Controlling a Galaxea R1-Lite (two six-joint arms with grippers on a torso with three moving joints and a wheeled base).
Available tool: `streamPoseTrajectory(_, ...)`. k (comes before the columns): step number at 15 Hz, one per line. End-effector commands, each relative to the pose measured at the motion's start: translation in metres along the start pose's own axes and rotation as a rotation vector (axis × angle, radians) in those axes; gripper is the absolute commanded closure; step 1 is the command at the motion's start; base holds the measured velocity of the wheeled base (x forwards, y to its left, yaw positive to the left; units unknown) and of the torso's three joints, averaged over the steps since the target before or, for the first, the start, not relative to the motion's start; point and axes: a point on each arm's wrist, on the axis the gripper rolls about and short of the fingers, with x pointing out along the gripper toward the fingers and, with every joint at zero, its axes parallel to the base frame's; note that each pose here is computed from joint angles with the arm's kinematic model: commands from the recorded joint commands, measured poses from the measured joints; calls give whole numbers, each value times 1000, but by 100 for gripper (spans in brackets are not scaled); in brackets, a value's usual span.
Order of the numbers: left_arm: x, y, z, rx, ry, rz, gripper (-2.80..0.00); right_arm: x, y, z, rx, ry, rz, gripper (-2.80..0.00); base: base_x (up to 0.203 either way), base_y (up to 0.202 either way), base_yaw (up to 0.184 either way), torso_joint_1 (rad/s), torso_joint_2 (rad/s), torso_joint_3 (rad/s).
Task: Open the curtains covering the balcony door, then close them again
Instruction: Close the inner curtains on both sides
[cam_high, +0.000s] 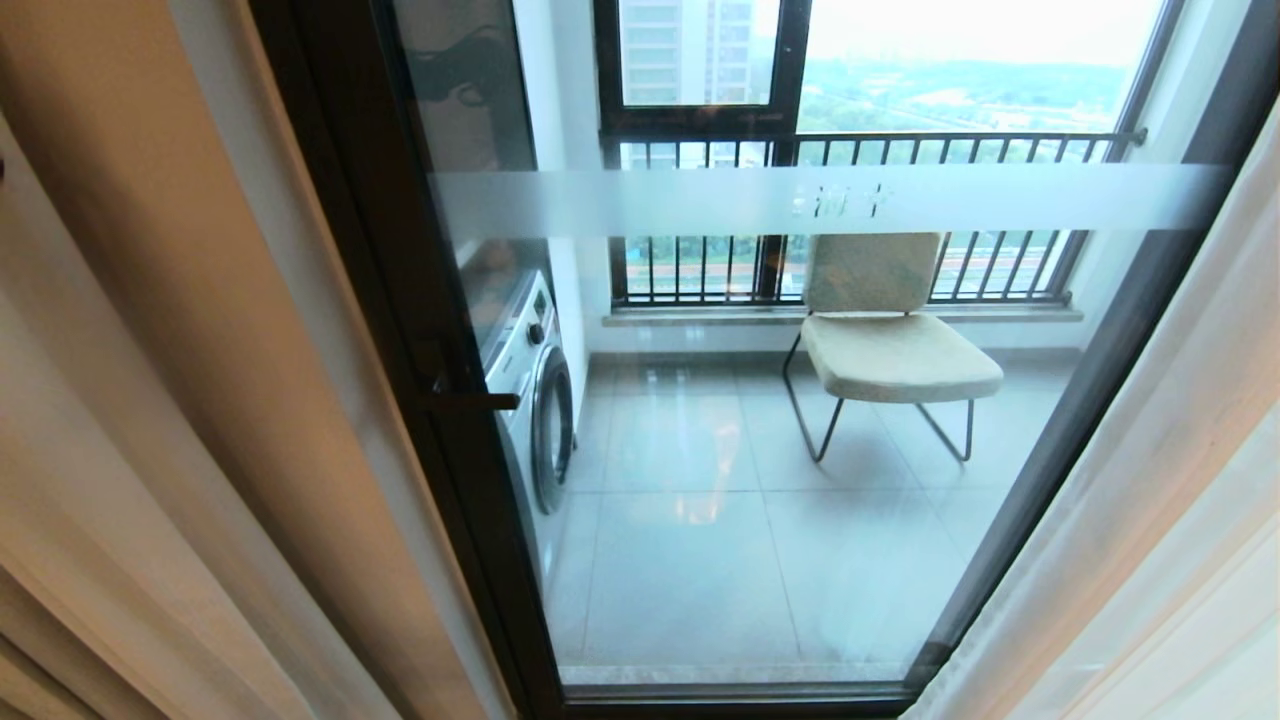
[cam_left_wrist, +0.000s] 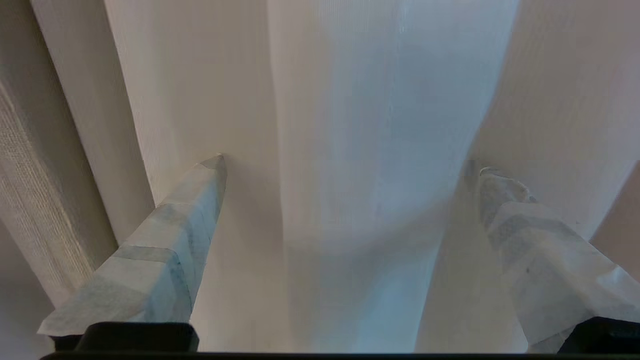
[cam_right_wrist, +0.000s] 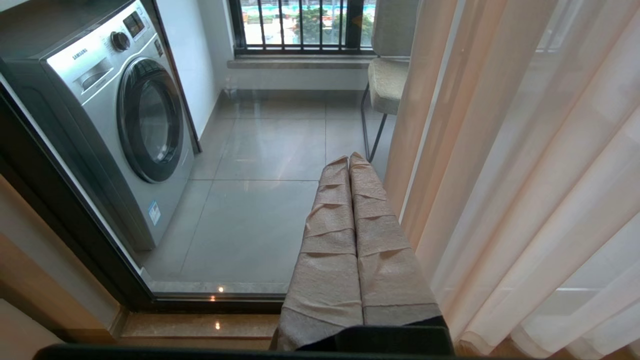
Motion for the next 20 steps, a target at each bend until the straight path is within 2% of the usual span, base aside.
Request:
streamPoseTrajectory(1, 9, 0, -4, 4, 4, 10, -280, 0, 0, 0, -1, 2, 0, 0, 0, 0, 0, 0, 0, 0)
streamPoseTrajectory(9, 21, 0, -7, 3, 4, -8, -280, 0, 0, 0, -1, 2, 0, 0, 0, 0, 0, 0, 0, 0)
streamPoseTrajectory(10, 22, -1, -9, 5, 10, -18, 0, 0, 0, 0, -1, 2, 0, 0, 0, 0, 0, 0, 0, 0)
streamPoseTrajectory(20, 34, -5, -23, -2, 27, -67, 0, 0, 0, 0, -1, 2, 1, 0, 0, 0, 0, 0, 0, 0)
